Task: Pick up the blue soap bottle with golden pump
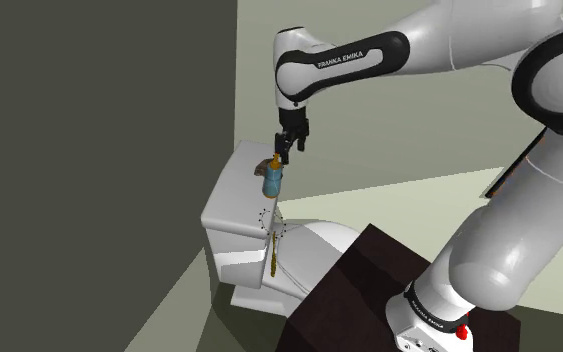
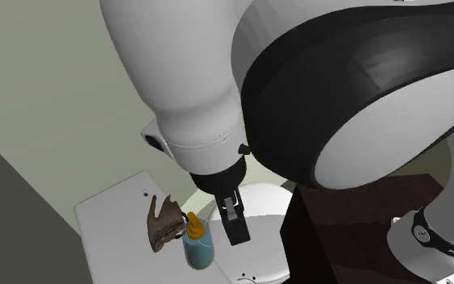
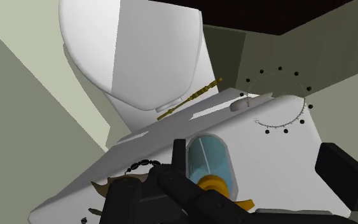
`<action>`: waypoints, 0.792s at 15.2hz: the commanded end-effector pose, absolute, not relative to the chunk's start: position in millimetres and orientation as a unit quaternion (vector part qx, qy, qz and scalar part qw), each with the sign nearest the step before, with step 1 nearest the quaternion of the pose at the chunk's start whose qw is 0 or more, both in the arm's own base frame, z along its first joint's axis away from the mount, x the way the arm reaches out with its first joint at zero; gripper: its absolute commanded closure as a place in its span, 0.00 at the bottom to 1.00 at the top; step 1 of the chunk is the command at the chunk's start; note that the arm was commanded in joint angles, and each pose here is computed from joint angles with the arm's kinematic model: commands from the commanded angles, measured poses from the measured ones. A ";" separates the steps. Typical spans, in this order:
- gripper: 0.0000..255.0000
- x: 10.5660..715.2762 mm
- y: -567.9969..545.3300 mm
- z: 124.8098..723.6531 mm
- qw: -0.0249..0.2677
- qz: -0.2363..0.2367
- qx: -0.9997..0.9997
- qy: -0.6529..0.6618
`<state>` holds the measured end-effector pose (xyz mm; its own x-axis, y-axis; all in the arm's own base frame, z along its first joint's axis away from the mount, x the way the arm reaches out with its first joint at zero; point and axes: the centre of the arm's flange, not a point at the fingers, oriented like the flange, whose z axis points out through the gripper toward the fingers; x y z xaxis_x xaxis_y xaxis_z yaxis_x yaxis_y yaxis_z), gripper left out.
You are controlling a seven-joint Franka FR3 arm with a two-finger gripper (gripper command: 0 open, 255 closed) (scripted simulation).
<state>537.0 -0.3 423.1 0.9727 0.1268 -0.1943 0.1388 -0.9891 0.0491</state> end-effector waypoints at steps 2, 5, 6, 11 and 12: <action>0.00 572.2 -0.7 398.6 0.034 -0.102 0.992 0.073; 0.00 605.7 -1.4 374.4 0.036 -0.108 0.990 0.078; 0.00 616.7 -1.5 366.2 0.037 -0.110 0.990 0.080; 0.00 629.1 -1.7 341.1 0.038 -0.113 0.989 0.082; 0.00 629.1 -1.7 335.9 0.038 -0.113 0.989 0.082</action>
